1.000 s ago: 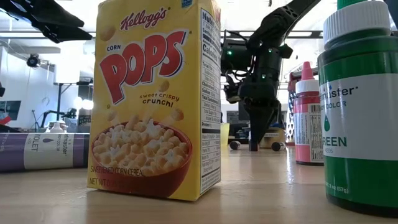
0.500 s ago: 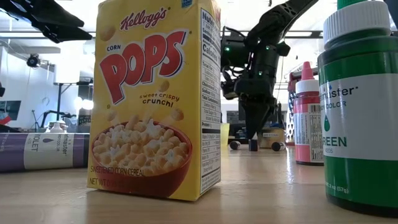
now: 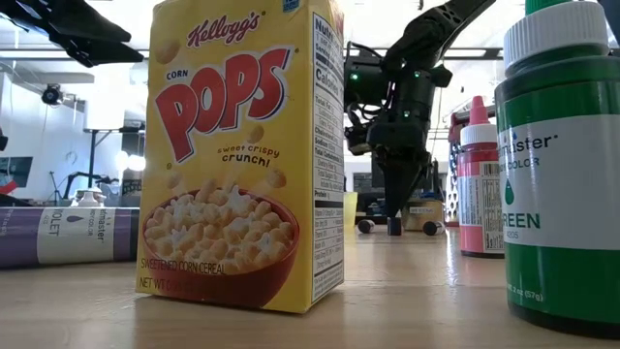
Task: Pick & Place Kitchen Items
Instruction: Put the black food coloring bottle into the yellow bin
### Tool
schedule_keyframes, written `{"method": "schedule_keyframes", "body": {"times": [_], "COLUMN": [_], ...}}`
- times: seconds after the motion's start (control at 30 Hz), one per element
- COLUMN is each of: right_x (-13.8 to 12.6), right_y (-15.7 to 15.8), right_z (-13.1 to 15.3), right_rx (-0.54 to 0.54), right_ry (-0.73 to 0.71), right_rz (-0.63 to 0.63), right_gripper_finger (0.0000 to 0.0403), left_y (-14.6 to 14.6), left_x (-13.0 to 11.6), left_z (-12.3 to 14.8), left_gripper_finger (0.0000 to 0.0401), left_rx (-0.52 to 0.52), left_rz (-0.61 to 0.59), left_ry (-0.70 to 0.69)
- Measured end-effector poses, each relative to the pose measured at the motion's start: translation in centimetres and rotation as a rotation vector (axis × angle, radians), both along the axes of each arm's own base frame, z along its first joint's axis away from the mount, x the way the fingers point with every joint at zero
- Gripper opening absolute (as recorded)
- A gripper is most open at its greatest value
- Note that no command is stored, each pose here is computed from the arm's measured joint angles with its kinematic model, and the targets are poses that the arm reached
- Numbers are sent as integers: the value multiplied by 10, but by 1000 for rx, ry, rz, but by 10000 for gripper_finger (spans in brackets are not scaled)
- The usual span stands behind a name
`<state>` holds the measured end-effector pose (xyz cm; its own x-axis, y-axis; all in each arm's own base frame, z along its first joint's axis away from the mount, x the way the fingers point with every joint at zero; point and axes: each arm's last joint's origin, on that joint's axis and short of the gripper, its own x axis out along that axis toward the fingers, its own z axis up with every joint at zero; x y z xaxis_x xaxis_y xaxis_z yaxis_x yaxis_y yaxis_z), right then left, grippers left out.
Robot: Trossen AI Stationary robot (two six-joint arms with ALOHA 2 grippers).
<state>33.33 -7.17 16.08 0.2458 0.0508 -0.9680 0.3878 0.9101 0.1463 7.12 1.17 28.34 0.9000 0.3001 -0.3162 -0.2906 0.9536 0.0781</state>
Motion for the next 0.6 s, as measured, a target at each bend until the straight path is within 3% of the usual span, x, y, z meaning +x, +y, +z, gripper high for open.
{"method": "schedule_keyframes", "body": {"times": [0.17,0.43,0.6], "right_x": [0,0,0], "right_y": [0,0,0], "right_z": [0,0,0], "right_rx": [-1,0,0], "right_ry": [-1,-1,0], "right_rz": [4,4,4], "right_gripper_finger": [70,88,76], "left_y": [0,0,0], "left_x": [0,0,0], "left_z": [0,0,0], "left_gripper_finger": [339,339,339], "left_rx": [0,0,0], "left_rz": [-1,0,0], "left_ry": [0,0,0]}}
